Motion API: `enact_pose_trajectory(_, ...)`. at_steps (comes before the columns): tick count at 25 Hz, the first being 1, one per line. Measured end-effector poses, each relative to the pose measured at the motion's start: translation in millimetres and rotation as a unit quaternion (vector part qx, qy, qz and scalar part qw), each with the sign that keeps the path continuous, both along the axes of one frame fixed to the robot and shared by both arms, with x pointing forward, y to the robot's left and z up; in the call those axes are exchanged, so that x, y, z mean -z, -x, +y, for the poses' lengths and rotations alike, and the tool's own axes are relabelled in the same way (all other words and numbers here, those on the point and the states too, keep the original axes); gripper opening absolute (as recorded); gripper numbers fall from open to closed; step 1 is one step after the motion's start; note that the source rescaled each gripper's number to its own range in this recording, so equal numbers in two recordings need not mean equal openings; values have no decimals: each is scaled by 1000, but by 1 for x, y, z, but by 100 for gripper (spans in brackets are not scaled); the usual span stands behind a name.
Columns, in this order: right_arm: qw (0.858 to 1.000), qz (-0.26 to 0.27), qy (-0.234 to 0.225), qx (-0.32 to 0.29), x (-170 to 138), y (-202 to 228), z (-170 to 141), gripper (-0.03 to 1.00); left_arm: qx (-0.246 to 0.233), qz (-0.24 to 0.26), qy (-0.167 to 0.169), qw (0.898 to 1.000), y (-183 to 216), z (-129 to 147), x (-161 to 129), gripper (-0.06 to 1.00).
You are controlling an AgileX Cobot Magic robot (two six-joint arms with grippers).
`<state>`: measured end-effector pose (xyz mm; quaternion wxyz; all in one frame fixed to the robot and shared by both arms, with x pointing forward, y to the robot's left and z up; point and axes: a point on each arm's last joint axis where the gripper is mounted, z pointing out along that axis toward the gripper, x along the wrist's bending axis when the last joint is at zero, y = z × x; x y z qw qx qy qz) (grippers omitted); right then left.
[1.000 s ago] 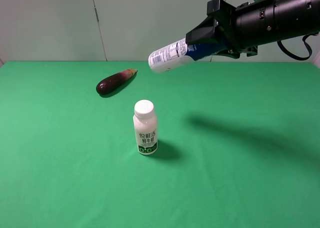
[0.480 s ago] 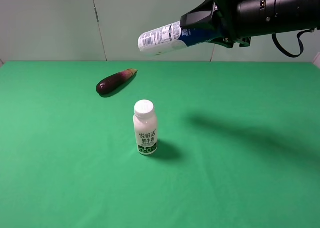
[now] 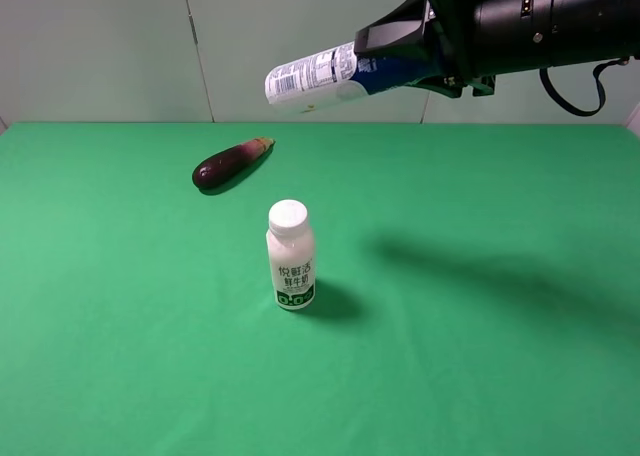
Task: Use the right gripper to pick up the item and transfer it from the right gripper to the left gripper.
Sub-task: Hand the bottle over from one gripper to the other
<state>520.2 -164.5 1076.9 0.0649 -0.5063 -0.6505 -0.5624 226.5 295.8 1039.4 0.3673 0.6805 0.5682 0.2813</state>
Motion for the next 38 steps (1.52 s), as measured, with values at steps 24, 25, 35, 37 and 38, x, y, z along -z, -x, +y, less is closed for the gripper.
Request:
enact_pose_trajectory(24,1000,-2,12,-25,2,4,1,0,63,-6,-12,998,-42,-13,-20,71)
enact_pose_trajectory(25,1000,-2,13,-26,2,4,1,0,76,-13,-8,997,-53,-17,-23,71)
enact_pose_trajectory(35,999,-3,22,-36,3,5,2,0,249,-24,12,968,-162,-58,-32,71)
enact_pose_trajectory(37,999,-3,22,-36,3,5,2,0,289,-43,13,956,-180,-66,-34,71)
enact_pose_trajectory(38,999,-4,23,-37,3,5,2,0,309,-51,13,950,-186,-69,-35,71)
